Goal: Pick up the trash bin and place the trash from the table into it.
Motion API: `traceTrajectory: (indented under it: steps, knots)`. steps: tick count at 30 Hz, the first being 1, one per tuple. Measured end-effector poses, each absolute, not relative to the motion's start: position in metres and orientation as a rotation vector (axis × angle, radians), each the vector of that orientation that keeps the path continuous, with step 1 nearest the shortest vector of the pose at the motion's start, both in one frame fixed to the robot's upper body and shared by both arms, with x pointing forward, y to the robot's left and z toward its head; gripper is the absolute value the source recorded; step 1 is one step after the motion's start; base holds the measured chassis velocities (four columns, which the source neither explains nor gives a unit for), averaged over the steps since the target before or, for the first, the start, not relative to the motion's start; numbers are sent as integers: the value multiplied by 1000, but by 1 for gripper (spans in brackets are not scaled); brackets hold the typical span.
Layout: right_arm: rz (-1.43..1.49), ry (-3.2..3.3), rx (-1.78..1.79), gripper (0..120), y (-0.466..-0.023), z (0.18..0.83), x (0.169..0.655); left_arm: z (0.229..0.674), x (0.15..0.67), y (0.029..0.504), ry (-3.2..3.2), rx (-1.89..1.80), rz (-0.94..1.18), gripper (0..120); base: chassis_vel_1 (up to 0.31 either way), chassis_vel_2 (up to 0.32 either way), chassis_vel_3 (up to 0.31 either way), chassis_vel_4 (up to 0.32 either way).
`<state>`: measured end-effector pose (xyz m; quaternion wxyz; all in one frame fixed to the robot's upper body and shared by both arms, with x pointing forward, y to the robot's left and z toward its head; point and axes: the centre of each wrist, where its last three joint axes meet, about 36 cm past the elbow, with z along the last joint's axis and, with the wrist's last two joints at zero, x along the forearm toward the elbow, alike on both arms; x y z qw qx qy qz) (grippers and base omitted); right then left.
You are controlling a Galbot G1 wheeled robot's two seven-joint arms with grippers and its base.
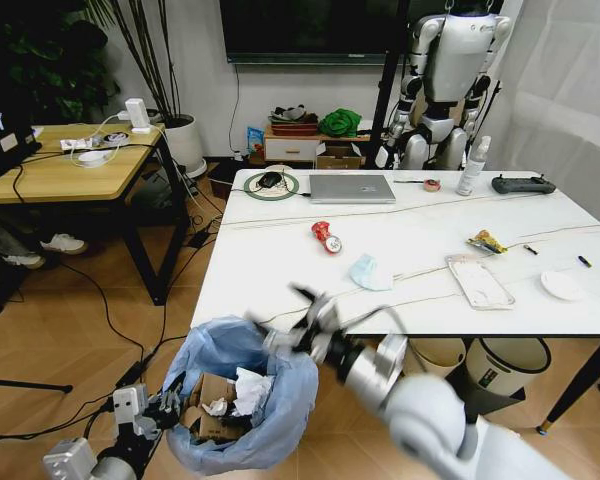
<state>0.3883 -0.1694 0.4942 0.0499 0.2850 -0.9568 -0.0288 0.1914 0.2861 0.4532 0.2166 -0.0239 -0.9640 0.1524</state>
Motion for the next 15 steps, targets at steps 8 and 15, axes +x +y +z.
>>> traceTrajectory:
  steps: [8,15]
  knots:
    - [44,-2896,421,100,-255,476,447,452,190,284,-2672,-66,433,0,0,0,0,0]
    - [-90,-2812,421,100,-277,462,455,451,190,282,-2674,-69,441,0,0,0,0,0]
